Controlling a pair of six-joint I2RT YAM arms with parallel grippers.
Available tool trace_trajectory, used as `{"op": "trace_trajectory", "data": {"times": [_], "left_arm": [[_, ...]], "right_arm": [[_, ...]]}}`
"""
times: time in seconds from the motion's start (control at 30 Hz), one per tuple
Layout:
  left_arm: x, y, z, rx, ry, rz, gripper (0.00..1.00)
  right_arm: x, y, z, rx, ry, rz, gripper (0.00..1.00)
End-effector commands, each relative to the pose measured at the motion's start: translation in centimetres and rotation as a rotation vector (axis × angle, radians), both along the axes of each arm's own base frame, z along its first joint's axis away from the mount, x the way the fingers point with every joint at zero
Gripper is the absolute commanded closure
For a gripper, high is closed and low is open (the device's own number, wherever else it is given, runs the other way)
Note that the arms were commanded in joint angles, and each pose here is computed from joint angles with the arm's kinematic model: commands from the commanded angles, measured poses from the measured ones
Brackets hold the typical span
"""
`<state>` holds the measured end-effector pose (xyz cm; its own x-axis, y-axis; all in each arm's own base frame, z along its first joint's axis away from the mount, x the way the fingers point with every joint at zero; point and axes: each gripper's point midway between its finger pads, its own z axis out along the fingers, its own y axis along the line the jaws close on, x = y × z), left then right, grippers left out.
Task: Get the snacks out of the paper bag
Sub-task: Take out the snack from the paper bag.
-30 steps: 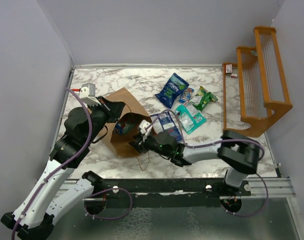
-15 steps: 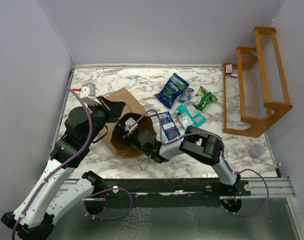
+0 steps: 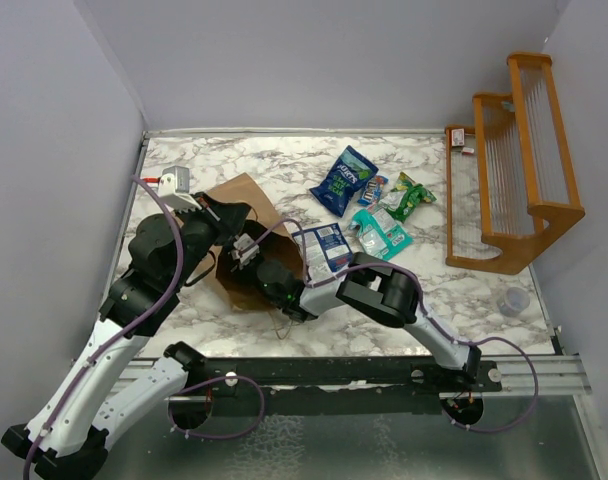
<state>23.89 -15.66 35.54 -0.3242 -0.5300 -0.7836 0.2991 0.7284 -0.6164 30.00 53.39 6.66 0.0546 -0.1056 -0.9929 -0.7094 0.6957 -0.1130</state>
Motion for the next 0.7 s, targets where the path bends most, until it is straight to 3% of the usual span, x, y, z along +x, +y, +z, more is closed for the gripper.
{"op": "trace_trajectory", "data": {"times": [0.0, 0.33, 0.67], "left_arm": [[-0.6, 0.1, 2.2, -0.040, -0.050, -0.011, 1.00], [-0.5, 0.5, 1.3, -0.011, -0.031, 0.004, 1.00], [-0.3, 0.7, 1.1, -0.006, -0.041, 0.019, 1.00]], "right_arm": [[1.2, -0.7, -2.0, -0.069, -0.004, -0.088, 0.70], [0.6, -2.5, 3.1, -0.022, -0.023, -0.098, 0.98], [-2.7, -5.2, 6.1, 0.009, 0.072, -0.001, 0.99]]}}
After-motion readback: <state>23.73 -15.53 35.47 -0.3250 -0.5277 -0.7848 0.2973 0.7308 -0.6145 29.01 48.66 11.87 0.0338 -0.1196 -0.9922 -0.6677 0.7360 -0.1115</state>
